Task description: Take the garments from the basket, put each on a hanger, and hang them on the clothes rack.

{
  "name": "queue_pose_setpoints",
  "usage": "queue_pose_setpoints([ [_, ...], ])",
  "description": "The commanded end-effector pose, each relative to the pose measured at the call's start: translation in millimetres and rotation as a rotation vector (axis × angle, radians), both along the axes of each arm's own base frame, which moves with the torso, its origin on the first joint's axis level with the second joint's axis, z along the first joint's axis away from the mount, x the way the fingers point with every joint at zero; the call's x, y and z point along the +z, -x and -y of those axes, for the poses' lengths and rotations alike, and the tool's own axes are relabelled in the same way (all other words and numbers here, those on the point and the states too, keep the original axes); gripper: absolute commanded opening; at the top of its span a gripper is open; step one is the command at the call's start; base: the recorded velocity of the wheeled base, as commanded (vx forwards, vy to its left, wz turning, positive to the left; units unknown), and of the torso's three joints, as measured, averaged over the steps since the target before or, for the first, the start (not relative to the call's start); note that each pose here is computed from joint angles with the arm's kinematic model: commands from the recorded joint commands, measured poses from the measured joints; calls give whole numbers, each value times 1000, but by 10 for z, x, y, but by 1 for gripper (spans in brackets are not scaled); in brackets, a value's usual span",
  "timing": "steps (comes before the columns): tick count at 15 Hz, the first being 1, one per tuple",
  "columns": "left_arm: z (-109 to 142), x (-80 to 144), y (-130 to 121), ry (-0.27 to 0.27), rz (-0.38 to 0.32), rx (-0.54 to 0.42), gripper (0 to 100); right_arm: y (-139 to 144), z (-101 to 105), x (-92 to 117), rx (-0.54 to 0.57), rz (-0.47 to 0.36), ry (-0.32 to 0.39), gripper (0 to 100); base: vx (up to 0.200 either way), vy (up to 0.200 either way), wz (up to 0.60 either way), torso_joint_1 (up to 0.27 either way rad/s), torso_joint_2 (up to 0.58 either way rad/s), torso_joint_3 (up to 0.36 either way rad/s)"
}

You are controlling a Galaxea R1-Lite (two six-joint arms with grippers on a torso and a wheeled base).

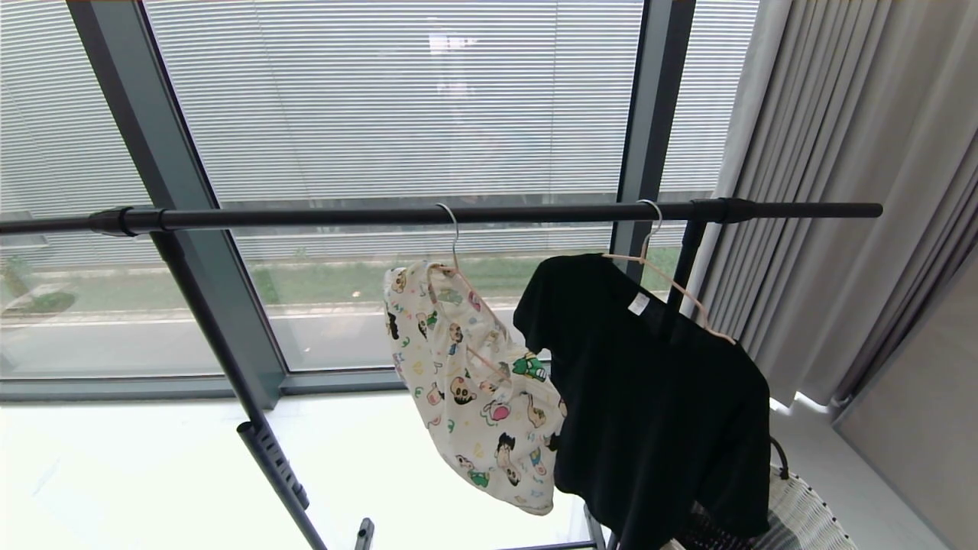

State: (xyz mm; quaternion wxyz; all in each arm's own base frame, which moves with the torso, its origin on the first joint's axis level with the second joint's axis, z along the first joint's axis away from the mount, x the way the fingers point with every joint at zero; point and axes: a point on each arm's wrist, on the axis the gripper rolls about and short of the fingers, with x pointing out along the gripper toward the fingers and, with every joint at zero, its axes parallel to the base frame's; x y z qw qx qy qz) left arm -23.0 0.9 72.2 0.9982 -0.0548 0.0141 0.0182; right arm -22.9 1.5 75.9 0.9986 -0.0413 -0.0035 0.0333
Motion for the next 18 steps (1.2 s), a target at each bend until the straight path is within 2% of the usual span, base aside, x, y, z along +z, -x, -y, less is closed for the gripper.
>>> queue_pose_setpoints([
  [1,0,1,-1,0,0,0,100,-1,0,1,1,-1,5,100,0,0,0,0,0,0],
  [18,0,0,-1,0,-2,0,100,-1,0,1,-1,0,16,100,0,0,0,0,0,0],
])
